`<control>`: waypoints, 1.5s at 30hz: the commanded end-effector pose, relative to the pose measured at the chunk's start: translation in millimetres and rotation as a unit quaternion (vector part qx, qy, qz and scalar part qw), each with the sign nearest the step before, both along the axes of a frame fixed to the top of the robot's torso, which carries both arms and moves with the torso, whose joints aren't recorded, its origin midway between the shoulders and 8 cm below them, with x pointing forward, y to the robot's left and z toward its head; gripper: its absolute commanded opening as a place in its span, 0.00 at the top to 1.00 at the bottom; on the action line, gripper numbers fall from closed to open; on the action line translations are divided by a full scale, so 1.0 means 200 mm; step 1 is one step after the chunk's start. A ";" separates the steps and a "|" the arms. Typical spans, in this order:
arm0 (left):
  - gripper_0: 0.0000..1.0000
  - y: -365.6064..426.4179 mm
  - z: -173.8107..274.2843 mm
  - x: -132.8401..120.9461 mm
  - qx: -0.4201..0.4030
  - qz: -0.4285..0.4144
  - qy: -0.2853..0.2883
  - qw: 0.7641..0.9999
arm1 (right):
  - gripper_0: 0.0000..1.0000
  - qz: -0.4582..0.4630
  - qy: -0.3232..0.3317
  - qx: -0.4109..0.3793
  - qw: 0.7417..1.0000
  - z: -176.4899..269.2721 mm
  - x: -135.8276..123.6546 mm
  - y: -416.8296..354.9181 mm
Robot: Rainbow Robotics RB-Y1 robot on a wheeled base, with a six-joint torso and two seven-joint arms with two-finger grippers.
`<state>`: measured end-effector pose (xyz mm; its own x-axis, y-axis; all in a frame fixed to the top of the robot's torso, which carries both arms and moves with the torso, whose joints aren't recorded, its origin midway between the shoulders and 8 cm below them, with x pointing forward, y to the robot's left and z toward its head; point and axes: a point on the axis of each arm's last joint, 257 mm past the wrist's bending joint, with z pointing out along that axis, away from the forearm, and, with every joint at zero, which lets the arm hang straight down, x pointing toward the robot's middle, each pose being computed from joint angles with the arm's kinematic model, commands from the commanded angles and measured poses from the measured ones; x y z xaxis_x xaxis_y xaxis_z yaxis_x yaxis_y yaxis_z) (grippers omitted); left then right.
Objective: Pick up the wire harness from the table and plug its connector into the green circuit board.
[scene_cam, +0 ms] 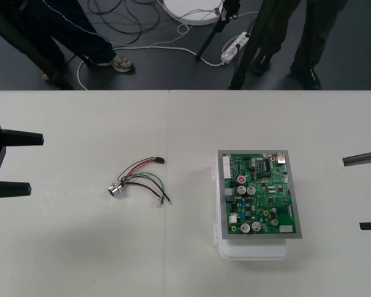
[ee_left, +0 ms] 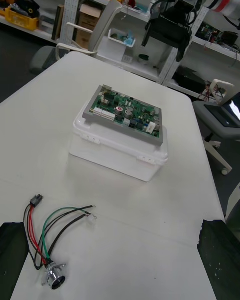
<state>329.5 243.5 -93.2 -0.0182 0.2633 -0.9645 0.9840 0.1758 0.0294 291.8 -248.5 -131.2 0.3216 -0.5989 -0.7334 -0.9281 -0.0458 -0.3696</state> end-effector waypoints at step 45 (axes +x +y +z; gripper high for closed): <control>0.00 -0.35 -0.58 -0.12 0.254 -0.012 0.019 0.967 | 0.00 0.001 0.091 0.201 0.975 0.13 -0.03 0.01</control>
